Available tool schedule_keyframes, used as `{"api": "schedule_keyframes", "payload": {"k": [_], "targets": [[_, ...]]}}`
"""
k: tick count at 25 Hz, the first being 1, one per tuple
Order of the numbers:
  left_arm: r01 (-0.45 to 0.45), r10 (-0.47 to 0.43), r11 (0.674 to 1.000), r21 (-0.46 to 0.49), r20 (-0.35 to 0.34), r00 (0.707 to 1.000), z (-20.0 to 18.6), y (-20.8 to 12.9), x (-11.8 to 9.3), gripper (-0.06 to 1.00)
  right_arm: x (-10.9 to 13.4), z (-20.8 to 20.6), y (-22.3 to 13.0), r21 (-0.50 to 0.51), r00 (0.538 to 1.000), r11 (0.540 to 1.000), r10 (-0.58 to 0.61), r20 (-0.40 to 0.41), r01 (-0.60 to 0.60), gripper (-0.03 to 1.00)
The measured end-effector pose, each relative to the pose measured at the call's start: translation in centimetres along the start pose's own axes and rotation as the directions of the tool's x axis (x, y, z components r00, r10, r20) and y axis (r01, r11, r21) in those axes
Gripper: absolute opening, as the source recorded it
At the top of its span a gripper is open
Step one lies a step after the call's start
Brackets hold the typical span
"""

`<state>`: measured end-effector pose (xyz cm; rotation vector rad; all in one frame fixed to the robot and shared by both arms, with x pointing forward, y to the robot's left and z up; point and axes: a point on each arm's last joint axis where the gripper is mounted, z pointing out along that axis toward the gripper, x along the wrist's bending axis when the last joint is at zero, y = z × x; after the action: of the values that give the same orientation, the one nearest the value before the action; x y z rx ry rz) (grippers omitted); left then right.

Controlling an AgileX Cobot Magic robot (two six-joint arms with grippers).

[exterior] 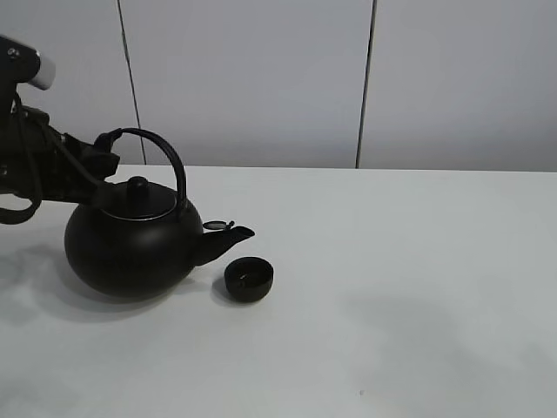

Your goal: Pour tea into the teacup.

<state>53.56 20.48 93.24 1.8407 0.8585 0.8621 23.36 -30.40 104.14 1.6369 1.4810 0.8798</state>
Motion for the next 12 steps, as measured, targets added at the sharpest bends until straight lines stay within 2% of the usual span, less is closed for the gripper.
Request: {"api": "schedule_keyframes", "payload": {"k": [12], "targets": [[-0.082,0.082,0.997,0.004,0.001,0.997,0.03,0.01,0.01,0.13,0.00,0.00,0.00,0.000,1.000,1.000,0.000,0.000,0.000,0.53]]}}
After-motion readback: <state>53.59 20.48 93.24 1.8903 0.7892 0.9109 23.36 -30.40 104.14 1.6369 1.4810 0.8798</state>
